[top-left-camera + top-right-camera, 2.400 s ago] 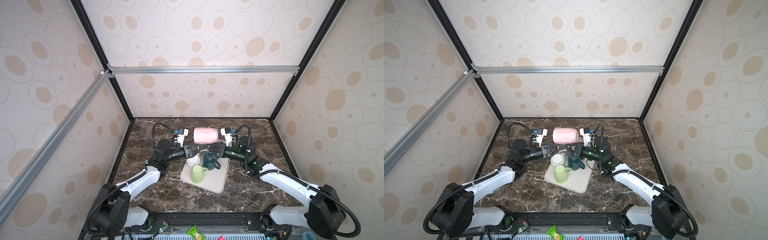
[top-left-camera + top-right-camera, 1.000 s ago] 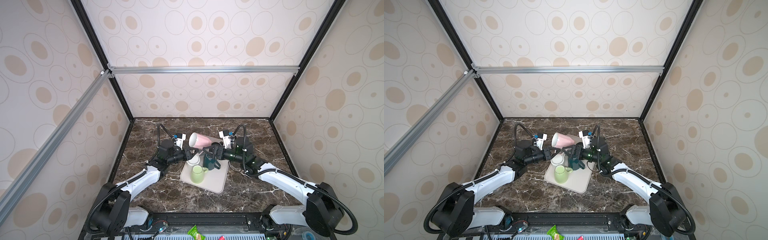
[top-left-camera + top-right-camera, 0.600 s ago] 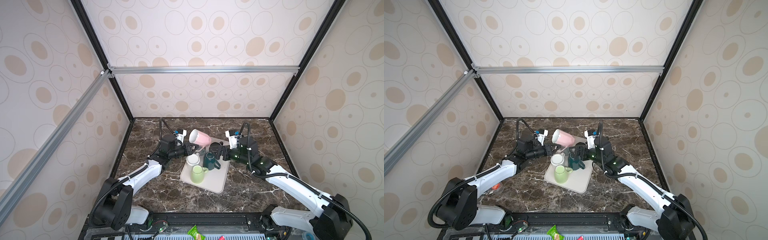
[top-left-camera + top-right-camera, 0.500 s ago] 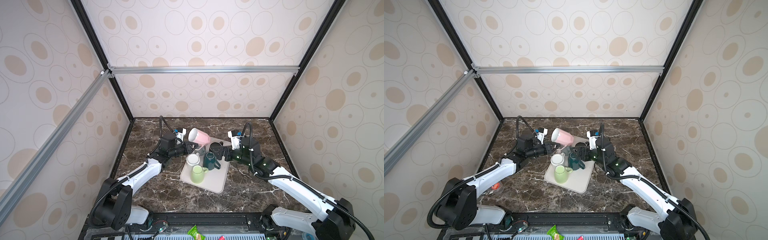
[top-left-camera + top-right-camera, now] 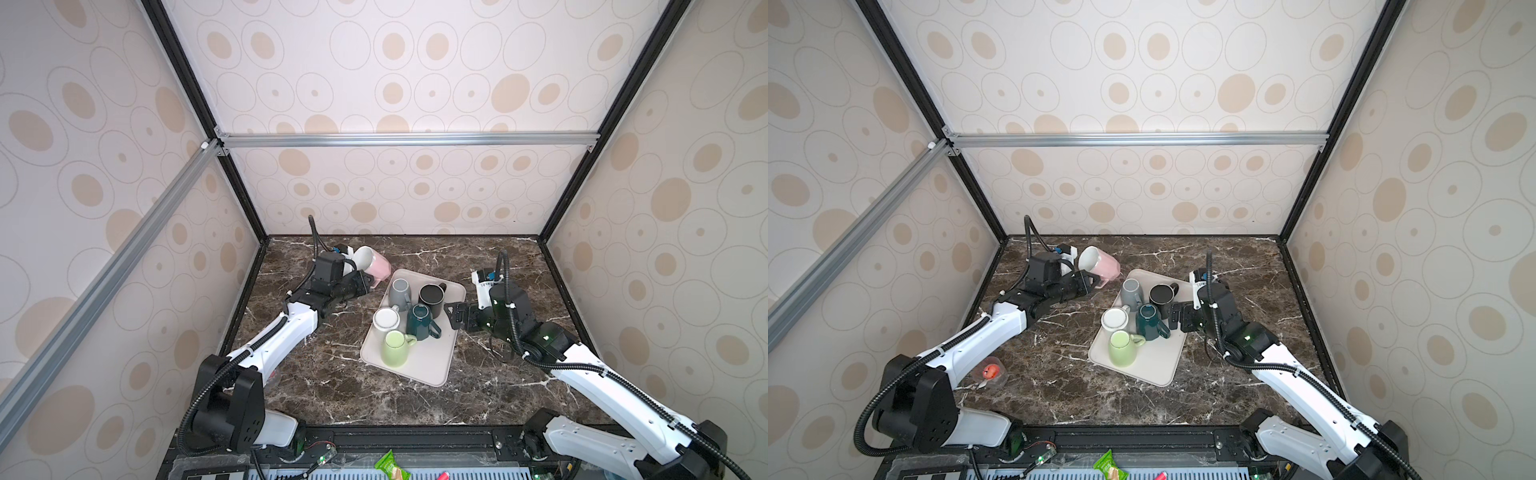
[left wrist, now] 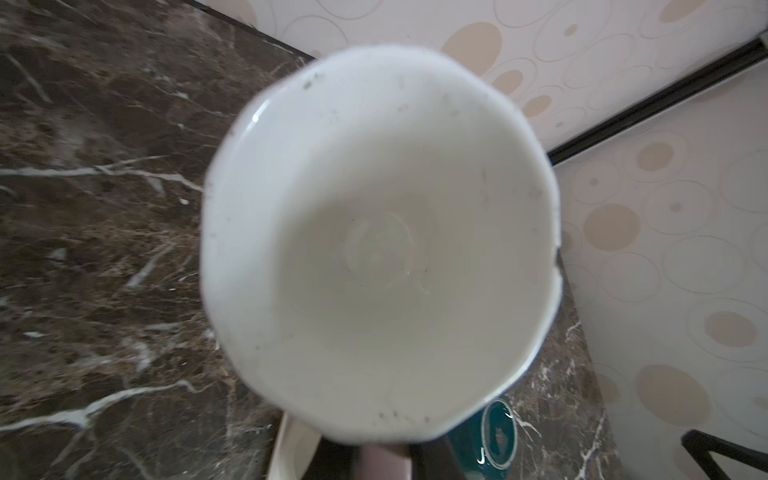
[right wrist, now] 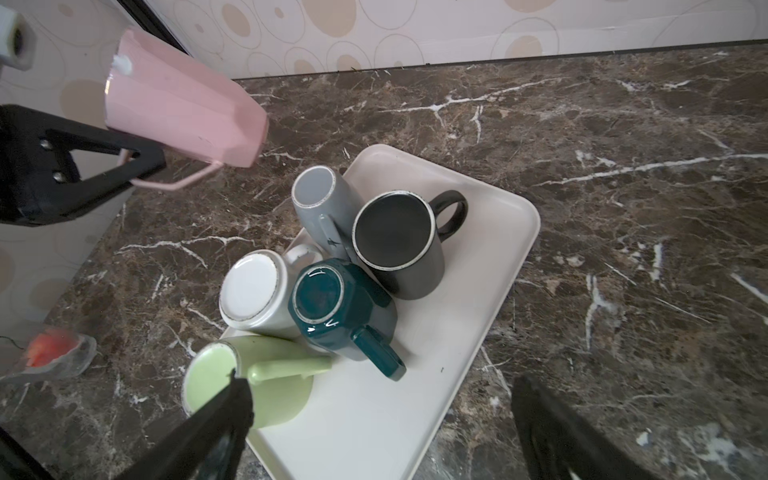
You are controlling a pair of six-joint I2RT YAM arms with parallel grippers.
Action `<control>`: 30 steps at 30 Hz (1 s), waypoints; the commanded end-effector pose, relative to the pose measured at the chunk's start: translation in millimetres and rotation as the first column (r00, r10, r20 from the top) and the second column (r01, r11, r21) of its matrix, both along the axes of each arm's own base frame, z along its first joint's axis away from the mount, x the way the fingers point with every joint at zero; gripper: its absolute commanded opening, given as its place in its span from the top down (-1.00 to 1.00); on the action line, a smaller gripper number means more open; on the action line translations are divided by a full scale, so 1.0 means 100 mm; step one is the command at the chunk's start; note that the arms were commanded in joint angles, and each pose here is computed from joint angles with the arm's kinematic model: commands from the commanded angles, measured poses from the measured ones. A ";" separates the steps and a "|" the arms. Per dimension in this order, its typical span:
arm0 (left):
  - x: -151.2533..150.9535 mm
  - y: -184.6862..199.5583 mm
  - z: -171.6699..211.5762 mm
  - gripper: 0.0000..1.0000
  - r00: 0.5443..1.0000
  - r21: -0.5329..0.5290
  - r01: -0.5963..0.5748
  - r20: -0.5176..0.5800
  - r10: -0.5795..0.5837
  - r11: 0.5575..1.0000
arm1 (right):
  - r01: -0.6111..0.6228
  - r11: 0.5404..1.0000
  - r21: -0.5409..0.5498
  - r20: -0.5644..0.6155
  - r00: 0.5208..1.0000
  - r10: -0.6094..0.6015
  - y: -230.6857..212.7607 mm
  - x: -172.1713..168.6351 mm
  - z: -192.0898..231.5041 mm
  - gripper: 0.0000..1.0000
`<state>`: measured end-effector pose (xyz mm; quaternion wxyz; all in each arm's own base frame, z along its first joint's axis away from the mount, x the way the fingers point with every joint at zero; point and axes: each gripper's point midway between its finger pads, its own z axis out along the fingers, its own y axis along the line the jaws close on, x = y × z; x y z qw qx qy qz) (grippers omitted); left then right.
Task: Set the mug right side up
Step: 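Lower the upright pink mug onto the table beside the tray with the left gripper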
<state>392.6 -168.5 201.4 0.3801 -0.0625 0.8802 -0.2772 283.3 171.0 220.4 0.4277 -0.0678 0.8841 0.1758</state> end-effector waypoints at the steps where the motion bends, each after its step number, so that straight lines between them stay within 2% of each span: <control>1: 0.22 0.32 0.43 1.00 0.986 0.138 -0.121 0.134 0.103 0.983 | 0.028 0.997 -0.070 0.001 1.000 -0.028 -0.12 0.00 0.00 -0.99; 7: 0.23 0.70 0.24 1.00 0.965 0.300 -0.261 0.118 0.236 0.918 | 0.023 0.996 -0.082 -0.010 1.000 -0.024 -0.11 0.01 -0.06 -0.99; 14: 0.20 0.93 -0.10 1.00 0.941 0.381 -0.336 0.105 0.321 0.861 | 0.026 0.994 -0.109 -0.048 0.998 -0.031 -0.11 0.02 -0.19 -0.99; 23: 0.17 1.02 -0.45 1.00 0.929 0.412 -0.359 0.077 0.361 0.837 | 0.010 0.994 -0.109 -0.090 0.996 -0.020 -0.07 0.03 -0.32 -1.00; 30: 0.19 1.02 -0.70 1.00 0.935 0.449 -0.331 0.035 0.354 0.830 | 0.015 0.995 -0.103 -0.127 0.992 -0.028 -0.04 0.04 -0.44 -0.99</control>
